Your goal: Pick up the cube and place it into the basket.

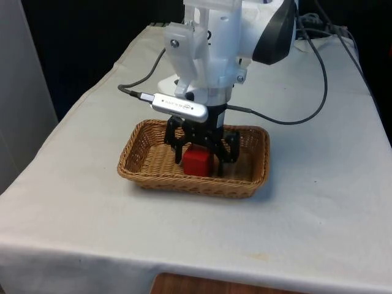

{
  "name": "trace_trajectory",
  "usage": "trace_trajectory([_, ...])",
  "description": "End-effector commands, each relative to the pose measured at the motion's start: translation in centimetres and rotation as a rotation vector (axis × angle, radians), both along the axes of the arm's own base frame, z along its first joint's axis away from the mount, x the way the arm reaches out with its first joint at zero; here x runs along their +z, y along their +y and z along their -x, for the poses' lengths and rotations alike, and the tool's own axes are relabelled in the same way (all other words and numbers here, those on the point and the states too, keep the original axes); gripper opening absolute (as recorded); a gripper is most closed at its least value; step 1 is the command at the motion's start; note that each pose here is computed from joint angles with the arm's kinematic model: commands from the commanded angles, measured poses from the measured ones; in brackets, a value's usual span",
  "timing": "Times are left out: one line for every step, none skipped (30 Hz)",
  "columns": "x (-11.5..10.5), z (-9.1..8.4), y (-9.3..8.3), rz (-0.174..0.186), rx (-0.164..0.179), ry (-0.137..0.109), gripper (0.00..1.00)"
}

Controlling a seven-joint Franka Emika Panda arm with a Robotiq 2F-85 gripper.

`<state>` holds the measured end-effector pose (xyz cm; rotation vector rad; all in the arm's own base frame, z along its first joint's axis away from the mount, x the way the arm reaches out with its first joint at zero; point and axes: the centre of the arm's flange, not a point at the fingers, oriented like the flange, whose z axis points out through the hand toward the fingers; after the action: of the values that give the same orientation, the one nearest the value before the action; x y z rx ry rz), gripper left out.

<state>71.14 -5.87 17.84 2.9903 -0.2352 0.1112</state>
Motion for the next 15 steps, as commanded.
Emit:
trace_trajectory([0.3, -0.1, 0.0, -0.009, -0.001, -0.002, 1.00])
trace_trajectory([0.8, -0.1, -0.1, -0.008, -0.002, -0.003, 1.00])
trace_trajectory([1.2, -0.2, -0.1, -0.008, -0.003, -0.004, 1.00])
trace_trajectory([1.6, -0.3, -0.1, -0.008, -0.002, -0.006, 1.00])
trace_trajectory([1.9, -0.3, -0.2, -0.007, -0.003, -0.005, 1.00])
trace_trajectory([2.2, -0.2, -0.2, -0.007, -0.004, -0.004, 1.00])
trace_trajectory([2.0, -0.4, -0.2, -0.003, -0.004, -0.006, 1.00])
trace_trajectory([3.0, -0.3, -0.2, -0.007, -0.005, -0.004, 1.00])
trace_trajectory([3.3, -0.3, -0.2, -0.007, -0.007, -0.004, 1.00])
trace_trajectory([3.6, -0.3, -0.1, -0.008, -0.007, -0.005, 1.00])
trace_trajectory([3.9, -0.3, -0.2, -0.008, -0.008, -0.004, 1.00])
trace_trajectory([4.2, -0.3, -0.2, -0.008, -0.009, -0.004, 1.00])
trace_trajectory([4.4, -0.3, -0.2, -0.009, -0.009, -0.004, 1.00])
trace_trajectory([4.6, -0.3, -0.2, -0.009, -0.010, -0.005, 1.00])
trace_trajectory([4.9, -0.3, -0.2, -0.010, -0.011, -0.005, 1.00])
